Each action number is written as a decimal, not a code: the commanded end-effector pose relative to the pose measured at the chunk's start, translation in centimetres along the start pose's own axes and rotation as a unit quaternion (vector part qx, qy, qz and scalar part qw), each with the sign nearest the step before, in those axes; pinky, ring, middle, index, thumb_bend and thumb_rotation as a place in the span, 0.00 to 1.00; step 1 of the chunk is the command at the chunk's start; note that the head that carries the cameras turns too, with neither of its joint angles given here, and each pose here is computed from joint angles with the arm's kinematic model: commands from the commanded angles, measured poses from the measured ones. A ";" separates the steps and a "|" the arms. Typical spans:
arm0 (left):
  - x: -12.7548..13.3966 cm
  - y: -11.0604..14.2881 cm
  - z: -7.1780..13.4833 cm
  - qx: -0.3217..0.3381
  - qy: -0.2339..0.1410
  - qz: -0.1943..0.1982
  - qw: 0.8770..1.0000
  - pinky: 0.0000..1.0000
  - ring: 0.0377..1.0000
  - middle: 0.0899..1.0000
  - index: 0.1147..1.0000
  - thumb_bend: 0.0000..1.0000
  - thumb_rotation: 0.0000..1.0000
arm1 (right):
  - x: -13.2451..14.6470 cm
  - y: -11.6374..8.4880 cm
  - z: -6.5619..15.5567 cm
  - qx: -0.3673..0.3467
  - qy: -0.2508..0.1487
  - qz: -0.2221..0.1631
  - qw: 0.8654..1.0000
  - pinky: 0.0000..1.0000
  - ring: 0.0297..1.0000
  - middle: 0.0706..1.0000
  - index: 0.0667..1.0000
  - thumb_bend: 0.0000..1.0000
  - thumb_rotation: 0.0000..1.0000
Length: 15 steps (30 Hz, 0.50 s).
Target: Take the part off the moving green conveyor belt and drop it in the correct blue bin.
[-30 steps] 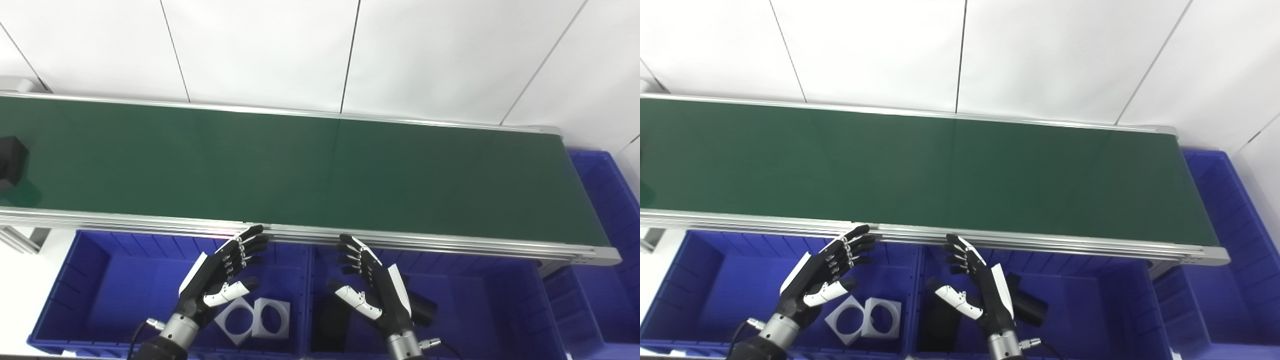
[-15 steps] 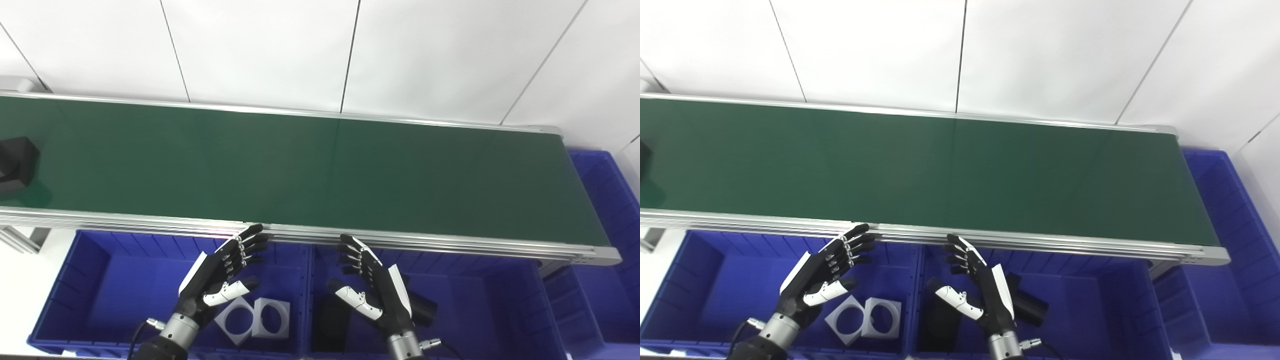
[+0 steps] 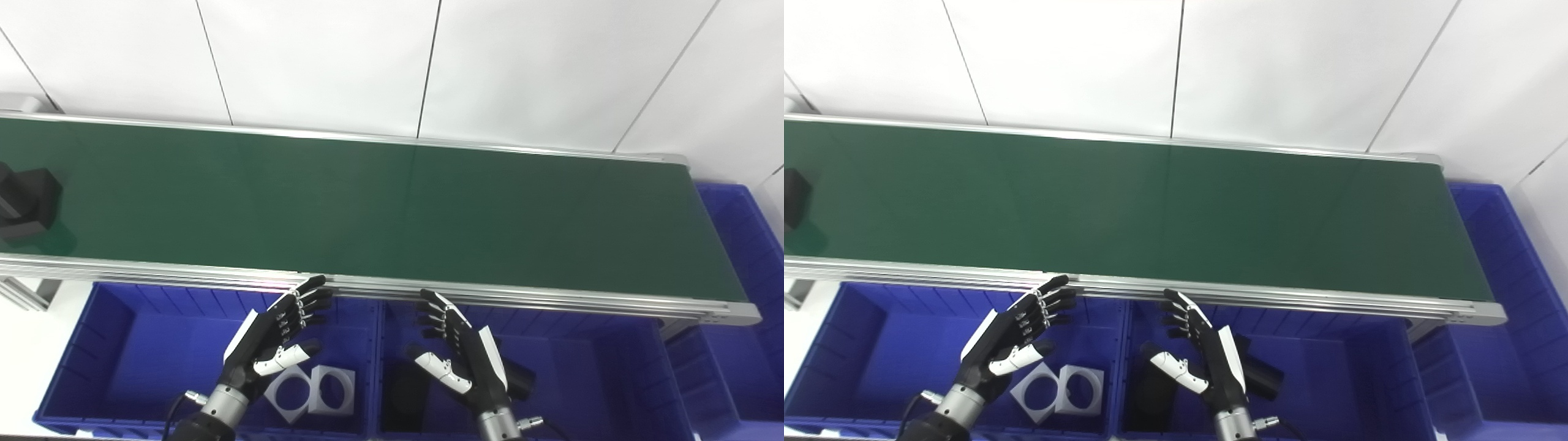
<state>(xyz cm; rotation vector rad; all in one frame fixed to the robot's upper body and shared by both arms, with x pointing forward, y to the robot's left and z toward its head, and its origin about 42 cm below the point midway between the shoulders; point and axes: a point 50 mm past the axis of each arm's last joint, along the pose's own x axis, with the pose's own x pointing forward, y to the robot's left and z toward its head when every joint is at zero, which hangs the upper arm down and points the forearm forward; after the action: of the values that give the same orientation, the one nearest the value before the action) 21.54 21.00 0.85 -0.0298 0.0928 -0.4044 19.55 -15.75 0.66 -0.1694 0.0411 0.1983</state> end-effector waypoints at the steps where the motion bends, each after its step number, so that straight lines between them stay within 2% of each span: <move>1: 1.0 -0.2 0.9 0.009 -0.030 -0.002 1.000 0.77 0.81 0.81 0.86 0.96 0.49 | 0.7 -0.4 1.1 0.001 -0.040 -0.004 0.999 0.70 0.75 0.79 0.85 0.70 0.61; 4: 1.1 -0.5 0.7 0.003 -0.028 -0.002 1.000 0.77 0.82 0.81 0.86 0.95 0.48 | 0.6 -0.7 0.9 -0.005 -0.040 -0.003 0.999 0.70 0.75 0.79 0.85 0.69 0.62; 15: 1.7 -1.6 -0.1 -0.005 -0.018 -0.010 1.000 0.77 0.81 0.81 0.84 0.97 0.41 | 0.2 -2.1 0.3 -0.009 -0.042 -0.002 0.999 0.69 0.76 0.81 0.88 0.56 0.51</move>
<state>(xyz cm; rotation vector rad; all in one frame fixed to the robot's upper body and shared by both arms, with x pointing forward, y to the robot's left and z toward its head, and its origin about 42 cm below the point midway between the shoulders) 21.47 19.31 -0.26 -0.0620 0.1250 -0.4160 19.45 -17.73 0.29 -0.1975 0.0383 0.1983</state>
